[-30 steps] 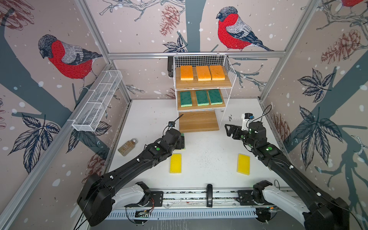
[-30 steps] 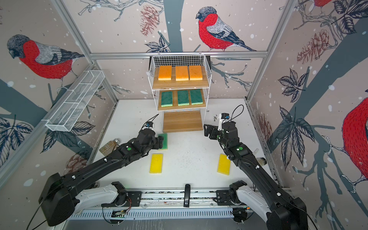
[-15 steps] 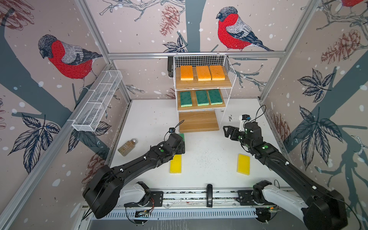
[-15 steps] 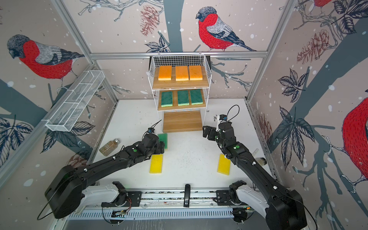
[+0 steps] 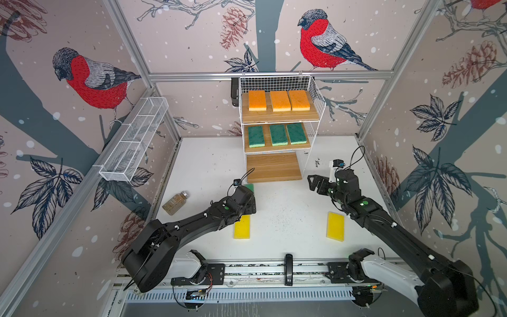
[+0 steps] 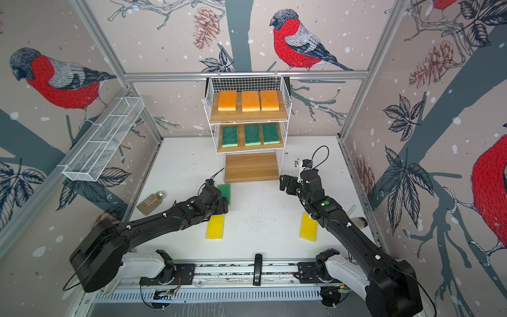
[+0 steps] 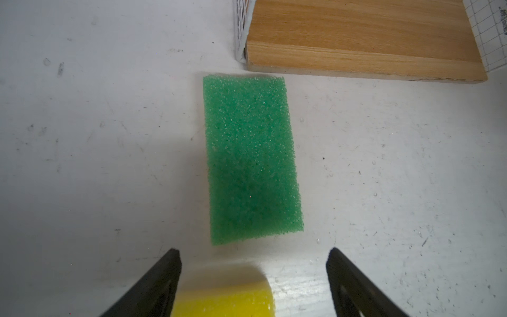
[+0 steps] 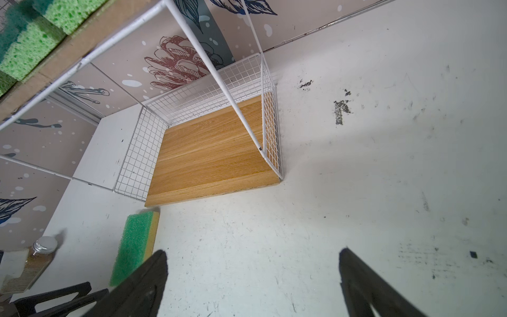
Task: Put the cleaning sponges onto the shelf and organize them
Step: 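Close the left gripper on the bright green sponge's near end and lift it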
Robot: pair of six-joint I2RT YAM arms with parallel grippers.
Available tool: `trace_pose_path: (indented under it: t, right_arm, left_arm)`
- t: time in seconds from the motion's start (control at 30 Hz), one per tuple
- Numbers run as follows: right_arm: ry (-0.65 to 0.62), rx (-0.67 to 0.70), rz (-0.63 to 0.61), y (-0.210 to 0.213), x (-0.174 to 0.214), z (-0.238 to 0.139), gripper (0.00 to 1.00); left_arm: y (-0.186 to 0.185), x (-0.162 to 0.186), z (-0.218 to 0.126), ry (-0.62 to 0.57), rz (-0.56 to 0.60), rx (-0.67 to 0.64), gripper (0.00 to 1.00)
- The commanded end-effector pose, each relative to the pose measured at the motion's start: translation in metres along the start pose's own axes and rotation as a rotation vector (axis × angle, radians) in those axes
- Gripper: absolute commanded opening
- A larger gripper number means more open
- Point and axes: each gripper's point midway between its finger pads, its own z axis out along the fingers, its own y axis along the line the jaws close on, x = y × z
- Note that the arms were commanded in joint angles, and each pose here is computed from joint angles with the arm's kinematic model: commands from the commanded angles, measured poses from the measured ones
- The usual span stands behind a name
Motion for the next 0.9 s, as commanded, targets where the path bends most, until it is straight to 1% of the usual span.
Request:
trace_pose_path:
  t: [0.0, 0.27, 0.57, 0.87]
  right_arm:
    - [-0.032, -0.003, 0.003, 0.001, -0.007, 0.000, 0.97]
    - [-0.032, 0.012, -0.004, -0.002, -0.006, -0.001, 0.98]
    - [-0.037, 0.035, -0.013, -0.009, -0.005, -0.001, 0.98]
    - [-0.032, 0.041, -0.007, -0.014, -0.004, 0.000, 0.99]
  left_arm:
    - [-0.007, -0.004, 0.005, -0.021, -0.017, 0.024, 0.84]
    - [-0.011, -0.004, 0.020, -0.003, -0.011, 0.011, 0.85]
    - [-0.009, 0.000, 0.036, 0.026, -0.021, -0.036, 0.84]
    - [-0.007, 0.000, 0.044, 0.030, -0.046, -0.069, 0.83]
